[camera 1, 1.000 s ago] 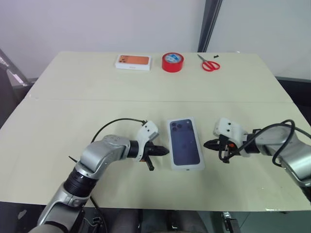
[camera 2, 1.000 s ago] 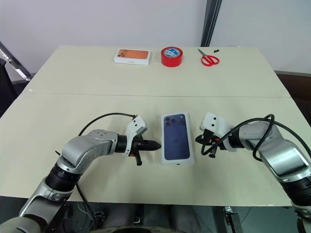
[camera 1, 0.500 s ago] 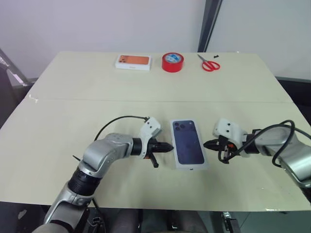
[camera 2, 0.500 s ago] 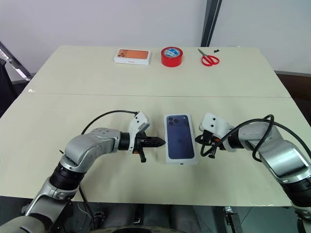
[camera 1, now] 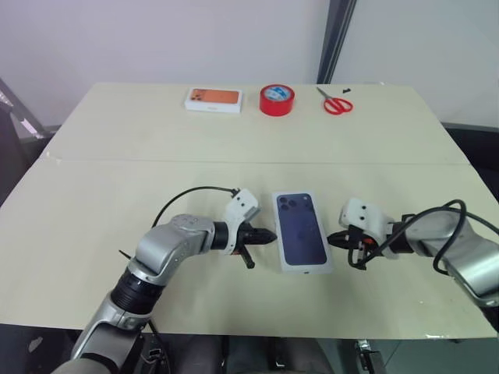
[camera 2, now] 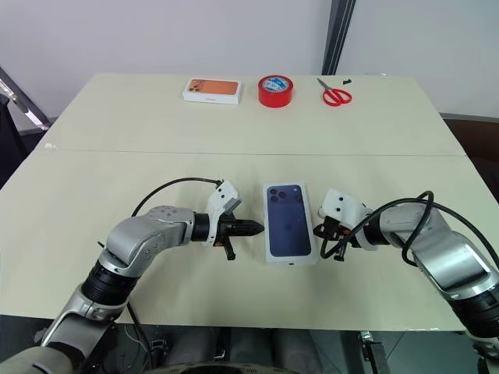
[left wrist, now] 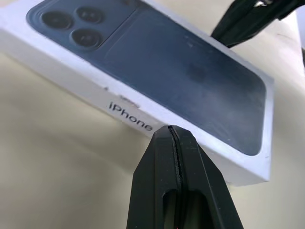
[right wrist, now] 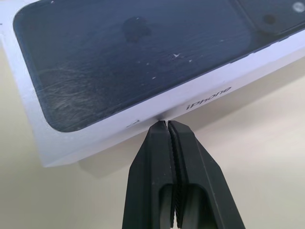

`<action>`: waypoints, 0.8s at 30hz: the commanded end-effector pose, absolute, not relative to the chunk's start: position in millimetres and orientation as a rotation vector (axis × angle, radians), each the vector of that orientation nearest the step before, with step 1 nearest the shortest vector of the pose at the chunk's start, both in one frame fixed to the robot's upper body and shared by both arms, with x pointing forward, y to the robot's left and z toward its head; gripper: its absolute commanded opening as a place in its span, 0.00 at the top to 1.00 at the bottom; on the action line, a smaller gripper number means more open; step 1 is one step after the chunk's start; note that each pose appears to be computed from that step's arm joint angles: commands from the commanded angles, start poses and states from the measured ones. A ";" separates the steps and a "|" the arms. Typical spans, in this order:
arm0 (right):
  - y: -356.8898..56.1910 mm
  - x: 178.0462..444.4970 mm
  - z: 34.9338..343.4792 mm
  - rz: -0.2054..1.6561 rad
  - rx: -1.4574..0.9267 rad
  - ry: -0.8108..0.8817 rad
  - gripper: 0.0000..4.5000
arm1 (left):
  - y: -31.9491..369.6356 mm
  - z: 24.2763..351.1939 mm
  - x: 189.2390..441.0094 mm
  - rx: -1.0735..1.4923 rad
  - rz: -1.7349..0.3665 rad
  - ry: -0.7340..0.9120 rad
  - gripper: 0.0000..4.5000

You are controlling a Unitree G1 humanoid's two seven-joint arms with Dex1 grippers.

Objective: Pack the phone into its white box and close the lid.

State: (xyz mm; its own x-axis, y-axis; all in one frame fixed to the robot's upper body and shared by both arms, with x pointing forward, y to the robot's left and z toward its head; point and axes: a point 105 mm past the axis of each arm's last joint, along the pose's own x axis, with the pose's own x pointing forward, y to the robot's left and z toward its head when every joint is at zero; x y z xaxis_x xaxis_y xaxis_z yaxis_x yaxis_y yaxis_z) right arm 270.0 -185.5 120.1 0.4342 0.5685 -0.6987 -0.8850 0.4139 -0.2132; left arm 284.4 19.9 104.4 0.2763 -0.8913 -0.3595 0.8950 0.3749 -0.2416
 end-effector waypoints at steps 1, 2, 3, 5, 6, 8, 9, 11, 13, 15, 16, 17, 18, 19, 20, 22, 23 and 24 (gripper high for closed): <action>-183.9 267.5 154.3 1.009 -0.611 0.480 0.98 | 14.8 140.3 298.3 -0.065 -1.189 0.329 1.00; -183.1 265.0 157.5 1.023 -0.594 0.476 0.98 | 14.2 143.9 303.6 -0.074 -1.172 0.320 1.00; -180.8 261.0 158.3 1.046 -0.579 0.477 0.98 | 13.3 145.4 310.6 -0.071 -1.148 0.312 1.00; -175.3 253.2 155.8 1.090 -0.557 0.486 0.98 | 10.6 144.7 322.3 -0.064 -1.110 0.311 1.00; -171.7 248.2 152.3 1.116 -0.550 0.496 0.98 | 8.8 141.7 328.5 -0.053 -1.091 0.322 1.00; -164.3 241.4 142.2 1.146 -0.553 0.515 0.98 | 5.0 128.6 338.9 0.000 -1.057 0.373 1.00; -161.8 240.4 137.9 1.149 -0.552 0.523 0.98 | 3.0 122.9 342.5 0.027 -1.047 0.392 1.00; -160.3 242.8 124.7 1.116 -0.560 0.556 0.98 | -2.6 113.9 345.8 0.056 -1.053 0.426 1.00; -161.9 244.1 114.2 1.092 -0.581 0.582 0.98 | -6.8 106.8 348.7 0.077 -1.053 0.456 1.00; -164.4 242.4 109.0 1.085 -0.589 0.603 0.98 | -8.8 100.0 351.4 0.099 -1.044 0.486 1.00; -166.8 240.7 106.2 1.083 -0.605 0.616 0.98 | -10.0 97.4 351.2 0.109 -1.048 0.496 1.00; -169.6 239.5 104.1 1.080 -0.619 0.628 0.98 | -12.0 95.8 350.1 0.115 -1.058 0.502 1.00; -171.4 239.2 103.6 1.074 -0.627 0.630 0.98 | -13.2 95.5 348.9 0.120 -1.068 0.499 1.00; -172.6 240.2 105.0 1.066 -0.628 0.625 0.98 | -13.7 96.9 348.4 0.111 -1.073 0.492 1.00; -172.9 243.2 109.9 1.057 -0.627 0.600 0.98 | -12.5 102.3 349.8 0.094 -1.067 0.464 1.00; -173.9 248.6 118.3 1.040 -0.623 0.555 0.98 | -10.8 111.6 353.0 0.065 -1.053 0.417 1.00; -173.4 259.2 131.0 1.000 -0.598 0.491 0.98 | -4.3 124.4 355.7 0.029 -1.040 0.356 1.00; -173.7 268.8 142.9 0.962 -0.571 0.435 0.98 | 3.4 136.0 357.1 0.002 -1.026 0.300 1.00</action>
State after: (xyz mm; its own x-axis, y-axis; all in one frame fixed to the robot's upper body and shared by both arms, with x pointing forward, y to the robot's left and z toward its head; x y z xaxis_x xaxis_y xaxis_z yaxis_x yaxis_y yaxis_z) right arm 254.1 -168.5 119.8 0.4105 0.6351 -0.6543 -0.9021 0.3877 -0.1896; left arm 353.1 -5.7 114.7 0.4357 -0.8345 -0.3374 0.8480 0.5063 -0.1571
